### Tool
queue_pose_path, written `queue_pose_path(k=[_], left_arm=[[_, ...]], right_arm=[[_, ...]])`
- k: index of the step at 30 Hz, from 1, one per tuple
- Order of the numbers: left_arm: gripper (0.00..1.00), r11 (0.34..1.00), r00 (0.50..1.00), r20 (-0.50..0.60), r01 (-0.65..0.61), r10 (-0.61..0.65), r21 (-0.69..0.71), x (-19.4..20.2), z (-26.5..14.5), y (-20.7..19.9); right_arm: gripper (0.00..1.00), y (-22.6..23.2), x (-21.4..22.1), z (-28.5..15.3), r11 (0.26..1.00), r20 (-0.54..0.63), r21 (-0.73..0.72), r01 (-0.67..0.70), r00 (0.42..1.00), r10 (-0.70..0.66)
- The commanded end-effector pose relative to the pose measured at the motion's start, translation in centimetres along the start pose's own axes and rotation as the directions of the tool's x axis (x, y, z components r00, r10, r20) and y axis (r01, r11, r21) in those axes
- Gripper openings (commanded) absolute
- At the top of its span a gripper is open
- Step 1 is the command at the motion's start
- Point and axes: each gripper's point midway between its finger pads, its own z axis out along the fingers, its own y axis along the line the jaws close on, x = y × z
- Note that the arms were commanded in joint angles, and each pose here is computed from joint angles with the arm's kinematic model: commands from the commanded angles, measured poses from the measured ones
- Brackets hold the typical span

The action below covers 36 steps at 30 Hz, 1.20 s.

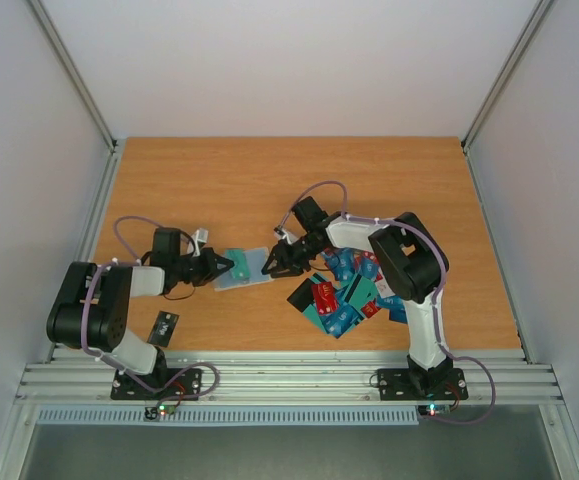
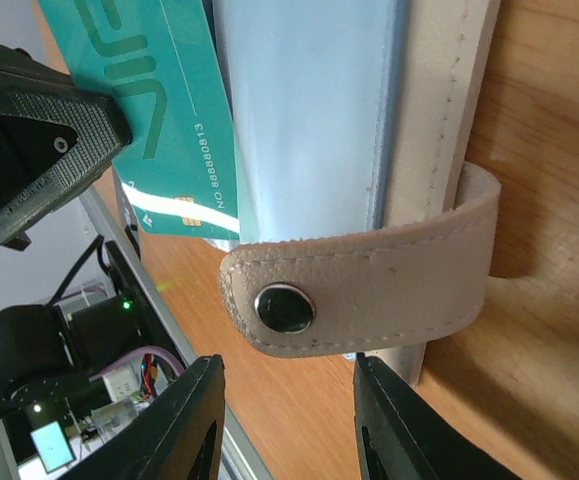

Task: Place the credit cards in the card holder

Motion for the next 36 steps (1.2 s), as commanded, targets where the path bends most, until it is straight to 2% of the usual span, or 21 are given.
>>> queue_pose_path(k=[1,14,28,36], left_arm=[[0.00,0.999,0.999,-0.002,-0.041,0.041,0.017,0.5,0.2,-0.1],[0.00,1.000,0.998,-0.055,-0.007,0.007,-0.001,1.7,1.3,0.5],[0.00,1.000,0.994,-0.106,0.000,-0.001,-0.007,1.5,2.1,0.4],[0.00,1.000,0.992,-0.123,0.006,-0.006,-0.002,1.1,2.8,0.3]], right_arm=[[0.37,-0.3,-0.2,0.5,1.000,-0.002,-0.004,0.010,1.000,-0.010],[0.36,-1.0,-0.1,0.5,1.000,-0.006,-0.001,-0.002,1.000,0.002],[0.35,0.3,-1.0,-0.5,1.000,0.029,-0.003,0.025,0.999,-0.025],[0.35,-0.6,-1.7,-0.8,0.999,0.050,0.038,-0.005,0.999,0.003]])
